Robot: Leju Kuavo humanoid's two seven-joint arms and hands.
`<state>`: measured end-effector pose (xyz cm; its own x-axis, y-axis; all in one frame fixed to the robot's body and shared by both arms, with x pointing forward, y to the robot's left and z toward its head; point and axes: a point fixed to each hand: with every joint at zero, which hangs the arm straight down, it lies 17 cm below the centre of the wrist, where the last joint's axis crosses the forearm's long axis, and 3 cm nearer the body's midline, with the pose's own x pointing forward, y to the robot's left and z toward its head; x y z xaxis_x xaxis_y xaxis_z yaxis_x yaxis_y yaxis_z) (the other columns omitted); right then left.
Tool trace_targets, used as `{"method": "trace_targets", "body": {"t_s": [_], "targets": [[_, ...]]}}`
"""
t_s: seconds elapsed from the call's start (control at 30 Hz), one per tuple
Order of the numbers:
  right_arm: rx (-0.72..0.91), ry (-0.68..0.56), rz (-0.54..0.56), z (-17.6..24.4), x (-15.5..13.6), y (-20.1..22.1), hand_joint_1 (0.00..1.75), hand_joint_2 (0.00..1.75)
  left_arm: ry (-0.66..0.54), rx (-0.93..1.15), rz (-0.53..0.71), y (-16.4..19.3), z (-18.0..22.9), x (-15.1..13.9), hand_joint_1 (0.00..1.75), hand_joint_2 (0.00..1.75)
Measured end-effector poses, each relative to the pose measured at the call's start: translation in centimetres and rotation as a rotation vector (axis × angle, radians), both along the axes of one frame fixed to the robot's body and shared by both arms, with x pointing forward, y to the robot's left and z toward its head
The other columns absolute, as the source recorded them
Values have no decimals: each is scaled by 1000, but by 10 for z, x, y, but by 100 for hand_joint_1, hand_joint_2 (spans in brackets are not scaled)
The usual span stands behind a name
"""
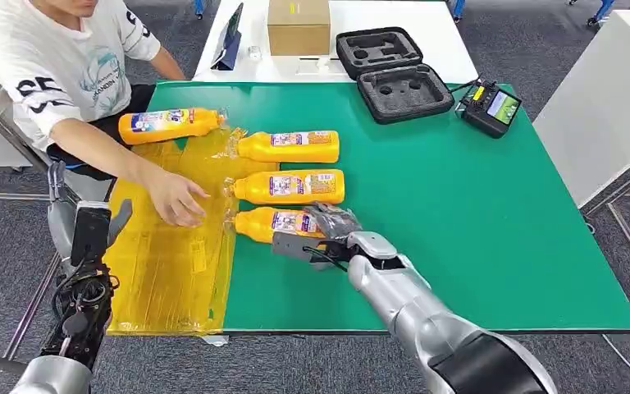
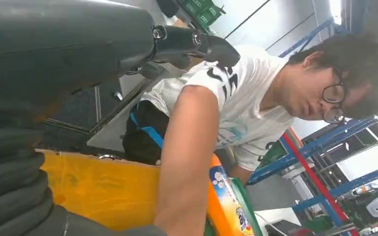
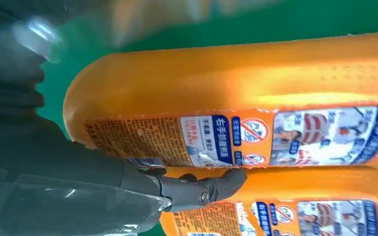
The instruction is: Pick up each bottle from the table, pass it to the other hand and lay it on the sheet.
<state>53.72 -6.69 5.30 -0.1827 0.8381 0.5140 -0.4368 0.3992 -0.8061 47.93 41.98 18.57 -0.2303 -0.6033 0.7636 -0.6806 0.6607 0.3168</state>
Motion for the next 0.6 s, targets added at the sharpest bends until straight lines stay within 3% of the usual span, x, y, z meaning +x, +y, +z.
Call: {"method": "trace_targets", "body": {"t_s": [0.13, 0.17, 0.2, 0.23, 0.37, 0.4, 0.47, 0.6], "targets": [[-24, 21, -26, -5, 1, -6, 0, 175, 4, -4, -1, 0, -2, 1, 0, 175], [-30, 26, -31, -6, 1, -7, 7, 175, 3, -6, -1, 0, -2, 1, 0, 175], [-33, 31, -34, -7, 1, -8, 23, 175, 2, -10, -2, 0, -2, 1, 0, 175], [-32, 36, -37, -8, 1, -9, 101, 175, 2, -10, -2, -1, -2, 2, 0, 175], [-27, 54, -43, -13, -1, -13, 101, 175, 2, -10, -7, -2, -1, 4, 0, 175], [-26, 55, -43, -14, -1, -14, 150, 175, 3, -9, -10, -3, -1, 5, 0, 175], [-26, 56, -44, -14, -1, -15, 169, 175, 4, -9, -12, -4, -1, 5, 0, 175], [-13, 54, -36, -13, -2, -13, 175, 175, 7, -14, -19, -6, -3, 7, 0, 175]]}}
